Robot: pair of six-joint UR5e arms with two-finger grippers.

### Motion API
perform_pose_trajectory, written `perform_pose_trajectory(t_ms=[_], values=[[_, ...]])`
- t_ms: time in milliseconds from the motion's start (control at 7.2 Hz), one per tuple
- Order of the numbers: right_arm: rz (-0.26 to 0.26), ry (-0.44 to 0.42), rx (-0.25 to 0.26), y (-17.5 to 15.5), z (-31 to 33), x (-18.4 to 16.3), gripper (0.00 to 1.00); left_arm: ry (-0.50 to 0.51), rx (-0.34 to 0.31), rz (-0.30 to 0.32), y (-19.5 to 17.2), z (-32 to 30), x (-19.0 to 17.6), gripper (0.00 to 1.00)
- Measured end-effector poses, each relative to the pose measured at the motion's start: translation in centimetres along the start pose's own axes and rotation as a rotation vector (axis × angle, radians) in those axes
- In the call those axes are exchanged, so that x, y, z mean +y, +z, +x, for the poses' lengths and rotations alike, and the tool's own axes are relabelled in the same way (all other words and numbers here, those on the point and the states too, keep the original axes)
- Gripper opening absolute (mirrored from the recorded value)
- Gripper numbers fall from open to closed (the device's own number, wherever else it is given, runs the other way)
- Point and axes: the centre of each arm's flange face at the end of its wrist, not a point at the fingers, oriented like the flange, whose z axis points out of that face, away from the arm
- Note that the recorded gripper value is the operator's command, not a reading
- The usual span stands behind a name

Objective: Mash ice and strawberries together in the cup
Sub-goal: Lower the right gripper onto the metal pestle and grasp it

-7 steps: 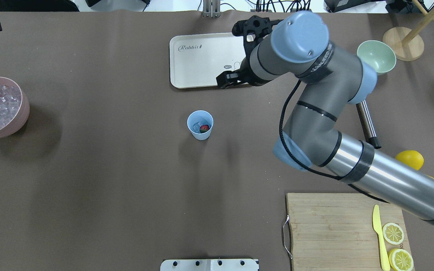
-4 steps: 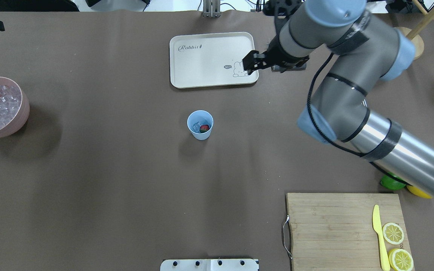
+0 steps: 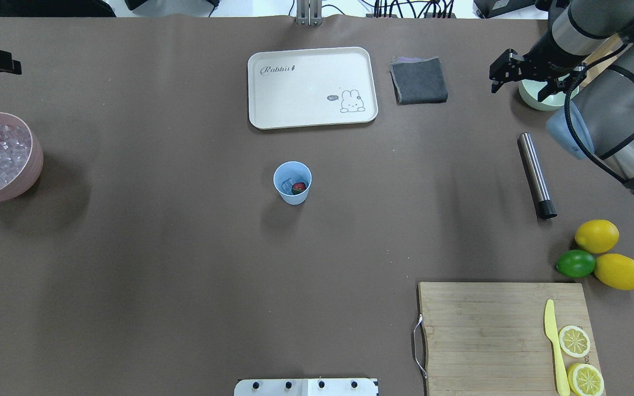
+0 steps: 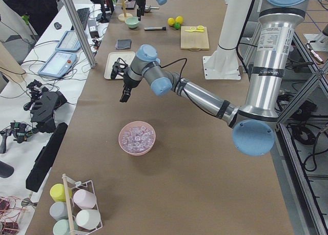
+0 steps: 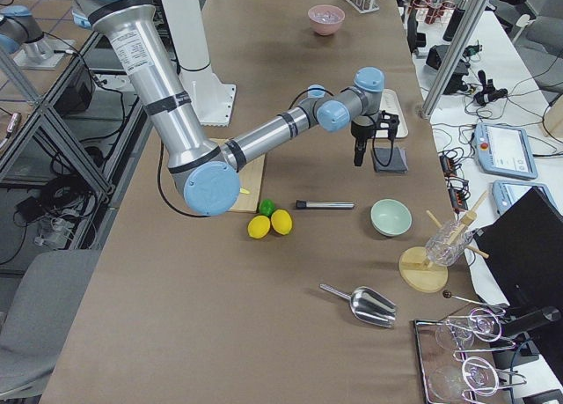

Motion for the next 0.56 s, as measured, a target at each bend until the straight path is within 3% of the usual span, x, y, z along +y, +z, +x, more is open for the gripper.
perform_pose_trajectory(t_ms=[278,556], values=[[-0.068,-0.046,0.027,3.6,2.6,-2.2,1.0,0.022,0.016,0.014,0.8,-1.1,0.6,0.98],[-0.137,-0.109,0.017,6.3,5.4,-2.4,1.0,0.032,0.024,0.027,0.8,-1.2,0.7,0.98]])
